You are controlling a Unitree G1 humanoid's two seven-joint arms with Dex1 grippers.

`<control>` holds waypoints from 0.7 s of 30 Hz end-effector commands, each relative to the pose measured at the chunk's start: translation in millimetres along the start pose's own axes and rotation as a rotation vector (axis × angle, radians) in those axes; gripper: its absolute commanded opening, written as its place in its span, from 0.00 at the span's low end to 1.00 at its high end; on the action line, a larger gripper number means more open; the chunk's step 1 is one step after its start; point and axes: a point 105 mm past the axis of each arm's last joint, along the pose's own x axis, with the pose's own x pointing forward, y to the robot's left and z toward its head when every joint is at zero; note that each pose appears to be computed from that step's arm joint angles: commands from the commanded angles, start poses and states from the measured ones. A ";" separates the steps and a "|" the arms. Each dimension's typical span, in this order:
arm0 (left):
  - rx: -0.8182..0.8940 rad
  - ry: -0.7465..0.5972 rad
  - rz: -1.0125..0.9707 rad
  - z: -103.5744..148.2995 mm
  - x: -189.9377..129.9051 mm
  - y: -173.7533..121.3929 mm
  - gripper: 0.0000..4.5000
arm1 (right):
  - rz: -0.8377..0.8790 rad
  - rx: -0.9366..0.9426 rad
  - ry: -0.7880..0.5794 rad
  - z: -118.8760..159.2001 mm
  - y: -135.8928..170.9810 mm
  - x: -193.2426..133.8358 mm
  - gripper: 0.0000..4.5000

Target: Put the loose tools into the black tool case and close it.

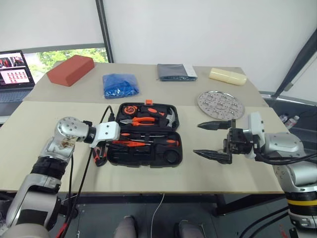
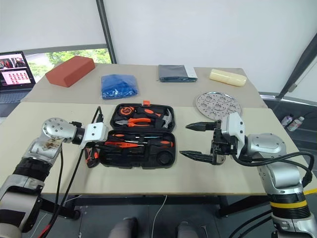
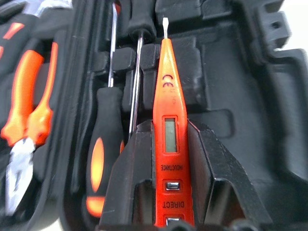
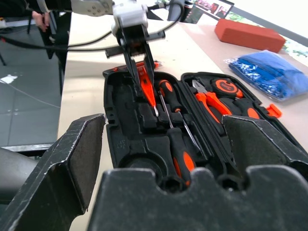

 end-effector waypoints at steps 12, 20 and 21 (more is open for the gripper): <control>0.028 0.154 -0.065 -8.6 9.8 -2.9 0.22 | 0.009 -0.022 -0.002 10.8 5.1 -3.1 1.00; -0.024 -0.184 0.054 22.0 -10.9 17.1 0.87 | 0.016 -0.008 0.010 8.5 5.0 -4.9 1.00; -0.015 -0.248 0.059 27.3 -17.4 17.8 0.87 | 0.016 -0.005 0.013 7.9 5.0 -5.6 1.00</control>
